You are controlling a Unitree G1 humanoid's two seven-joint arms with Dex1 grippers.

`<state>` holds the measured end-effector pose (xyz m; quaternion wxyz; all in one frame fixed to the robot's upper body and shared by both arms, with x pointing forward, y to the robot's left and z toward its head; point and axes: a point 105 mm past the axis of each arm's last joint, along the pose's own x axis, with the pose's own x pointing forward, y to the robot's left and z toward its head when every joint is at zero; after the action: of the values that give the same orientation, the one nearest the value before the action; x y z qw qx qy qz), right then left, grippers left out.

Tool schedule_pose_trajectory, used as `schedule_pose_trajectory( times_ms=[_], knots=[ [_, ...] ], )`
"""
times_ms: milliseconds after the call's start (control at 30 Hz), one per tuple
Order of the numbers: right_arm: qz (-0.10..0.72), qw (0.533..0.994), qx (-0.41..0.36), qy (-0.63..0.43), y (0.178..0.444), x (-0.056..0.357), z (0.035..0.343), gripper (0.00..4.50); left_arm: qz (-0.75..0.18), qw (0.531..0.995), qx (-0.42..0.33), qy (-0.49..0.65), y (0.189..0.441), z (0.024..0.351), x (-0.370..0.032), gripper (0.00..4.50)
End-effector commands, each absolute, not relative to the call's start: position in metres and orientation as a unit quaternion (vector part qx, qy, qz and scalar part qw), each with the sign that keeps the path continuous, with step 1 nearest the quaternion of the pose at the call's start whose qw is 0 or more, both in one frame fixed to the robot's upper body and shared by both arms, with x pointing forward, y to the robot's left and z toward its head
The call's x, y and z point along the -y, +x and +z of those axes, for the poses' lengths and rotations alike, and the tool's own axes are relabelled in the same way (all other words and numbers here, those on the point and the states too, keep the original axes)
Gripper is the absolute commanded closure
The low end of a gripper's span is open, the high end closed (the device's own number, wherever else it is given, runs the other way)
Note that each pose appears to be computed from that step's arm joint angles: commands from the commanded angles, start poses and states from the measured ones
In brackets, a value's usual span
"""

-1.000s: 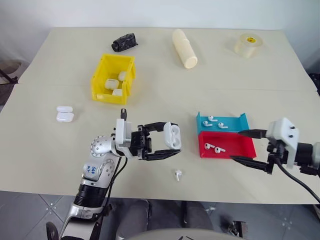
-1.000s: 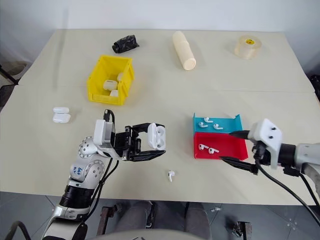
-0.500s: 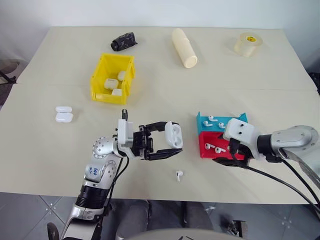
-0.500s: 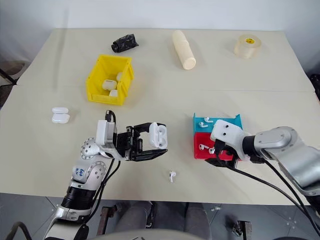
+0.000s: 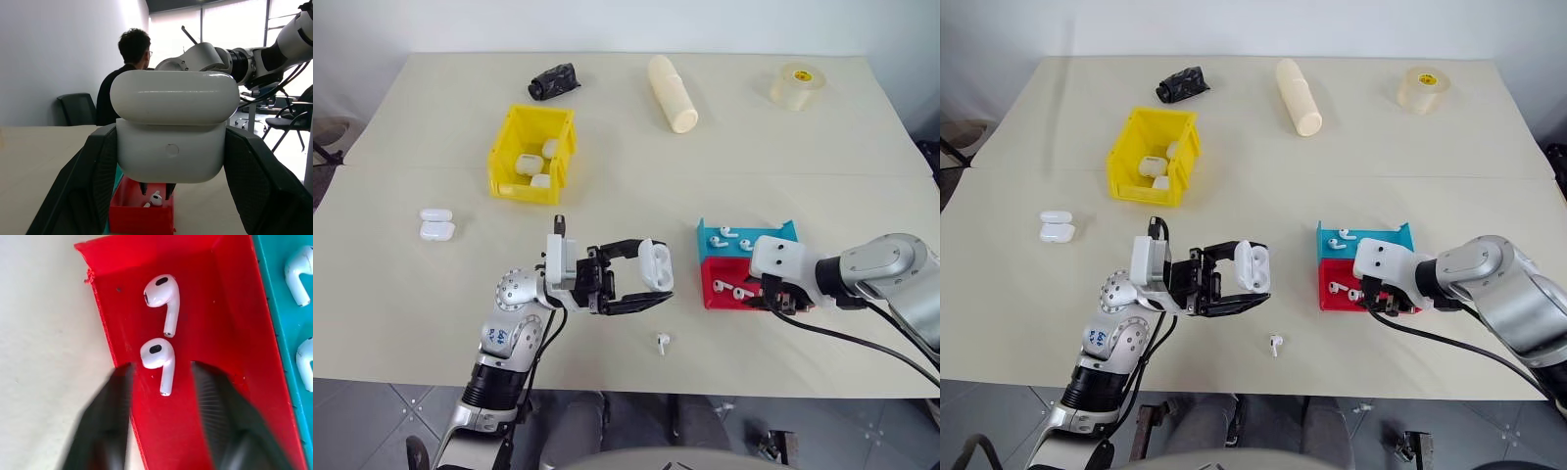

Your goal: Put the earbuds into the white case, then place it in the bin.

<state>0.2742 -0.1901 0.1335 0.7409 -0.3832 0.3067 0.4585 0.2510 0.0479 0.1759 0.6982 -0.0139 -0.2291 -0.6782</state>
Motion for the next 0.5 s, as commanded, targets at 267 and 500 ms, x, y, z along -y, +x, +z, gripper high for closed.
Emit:
schedule_pose_trajectory(
  times_ms=[267,500],
  knots=[
    [0.469,0.726,-0.291,-0.409,0.2787,0.1846,0.1357,2.73,-0.677,0.691,0.253,-0.012,0.2456,0.1865,-0.0464,1.70],
    [0.475,0.715,-0.285,-0.426,0.2817,0.1784,0.1327,2.73,-0.677,0.691,0.253,-0.011,0.2456,0.1871,-0.0465,1.70]
  ],
)
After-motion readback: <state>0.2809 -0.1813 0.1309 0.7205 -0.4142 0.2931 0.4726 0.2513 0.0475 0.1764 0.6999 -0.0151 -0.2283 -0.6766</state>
